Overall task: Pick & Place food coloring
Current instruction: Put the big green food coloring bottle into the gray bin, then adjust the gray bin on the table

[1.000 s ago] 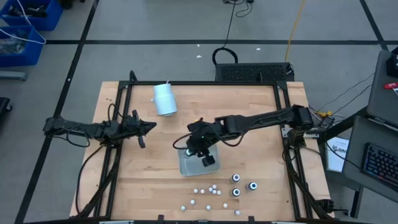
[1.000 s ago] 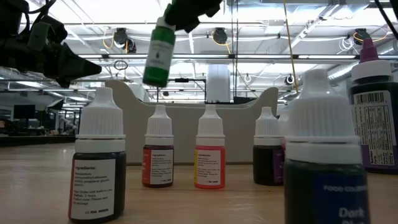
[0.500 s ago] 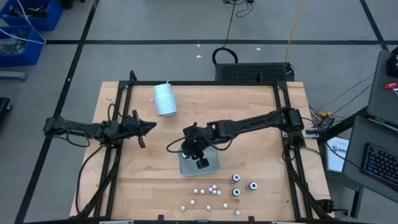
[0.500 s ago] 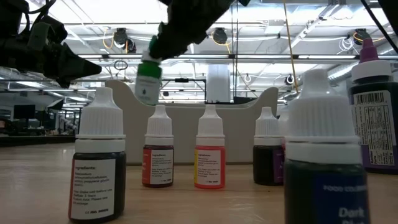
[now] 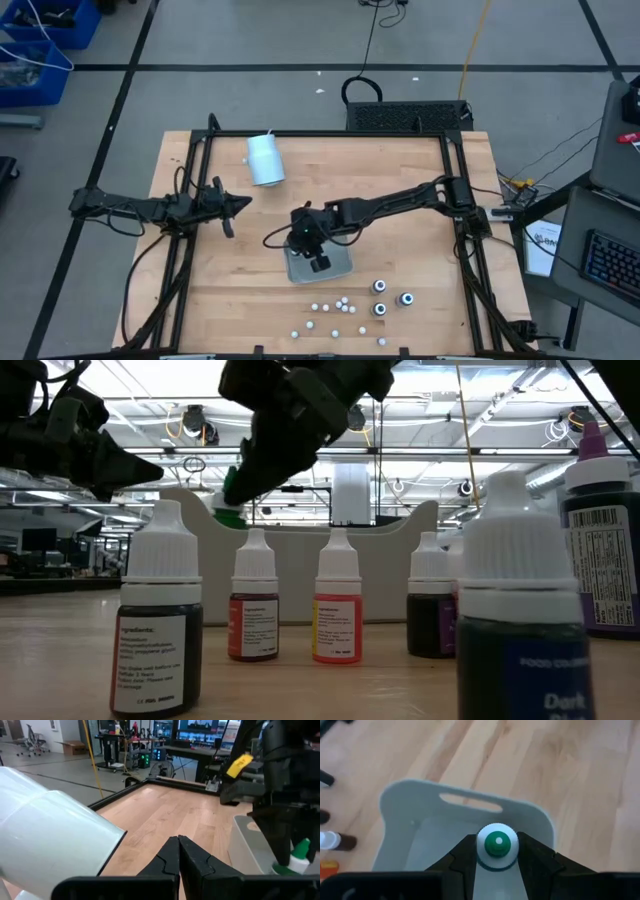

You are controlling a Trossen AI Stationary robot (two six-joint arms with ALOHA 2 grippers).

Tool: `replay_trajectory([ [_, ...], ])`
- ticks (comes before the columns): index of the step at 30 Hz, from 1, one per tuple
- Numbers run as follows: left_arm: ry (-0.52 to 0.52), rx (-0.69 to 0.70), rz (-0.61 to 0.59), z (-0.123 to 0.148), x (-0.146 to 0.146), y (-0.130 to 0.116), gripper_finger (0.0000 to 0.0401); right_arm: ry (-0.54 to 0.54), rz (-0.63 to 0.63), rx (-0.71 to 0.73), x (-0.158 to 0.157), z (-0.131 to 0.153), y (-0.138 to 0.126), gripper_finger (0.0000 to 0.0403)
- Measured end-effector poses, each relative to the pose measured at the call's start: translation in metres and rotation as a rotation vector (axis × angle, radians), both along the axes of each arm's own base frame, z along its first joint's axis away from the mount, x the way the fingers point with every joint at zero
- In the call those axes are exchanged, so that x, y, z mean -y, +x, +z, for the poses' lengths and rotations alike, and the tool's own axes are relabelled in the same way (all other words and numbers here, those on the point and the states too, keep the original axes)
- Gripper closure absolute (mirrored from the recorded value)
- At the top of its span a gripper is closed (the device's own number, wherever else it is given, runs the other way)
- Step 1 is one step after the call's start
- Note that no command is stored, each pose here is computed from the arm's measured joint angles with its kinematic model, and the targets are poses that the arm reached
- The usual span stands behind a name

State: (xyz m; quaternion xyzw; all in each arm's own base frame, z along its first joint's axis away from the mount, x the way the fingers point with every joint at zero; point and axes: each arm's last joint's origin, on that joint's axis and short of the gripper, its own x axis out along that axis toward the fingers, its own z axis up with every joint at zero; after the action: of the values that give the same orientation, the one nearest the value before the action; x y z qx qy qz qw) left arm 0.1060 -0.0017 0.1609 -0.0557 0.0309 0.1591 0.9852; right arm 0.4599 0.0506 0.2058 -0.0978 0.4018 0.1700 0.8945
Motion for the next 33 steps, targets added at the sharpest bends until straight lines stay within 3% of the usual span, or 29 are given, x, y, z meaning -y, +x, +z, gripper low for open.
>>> replay_trajectory([
  [18, 0.002, -0.025, 0.005, -0.002, 0.0, 0.002, 0.0395, -0.037, -0.006, 0.068, 0.001, -0.002, 0.006, 0.0212],
  [21, 0.002, -0.025, 0.005, -0.002, 0.0, 0.002, 0.0395, -0.091, -0.041, 0.057, 0.0, 0.005, 0.001, 0.0197],
  [25, 0.003, -0.025, 0.005, -0.002, 0.0, 0.002, 0.0395, -0.189, -0.093, 0.034, 0.0, 0.037, -0.02, 0.018],
  [33, 0.015, -0.026, 0.04, -0.002, -0.001, 0.001, 0.0395, -0.163, -0.088, 0.056, -0.02, 0.13, -0.096, 0.018],
])
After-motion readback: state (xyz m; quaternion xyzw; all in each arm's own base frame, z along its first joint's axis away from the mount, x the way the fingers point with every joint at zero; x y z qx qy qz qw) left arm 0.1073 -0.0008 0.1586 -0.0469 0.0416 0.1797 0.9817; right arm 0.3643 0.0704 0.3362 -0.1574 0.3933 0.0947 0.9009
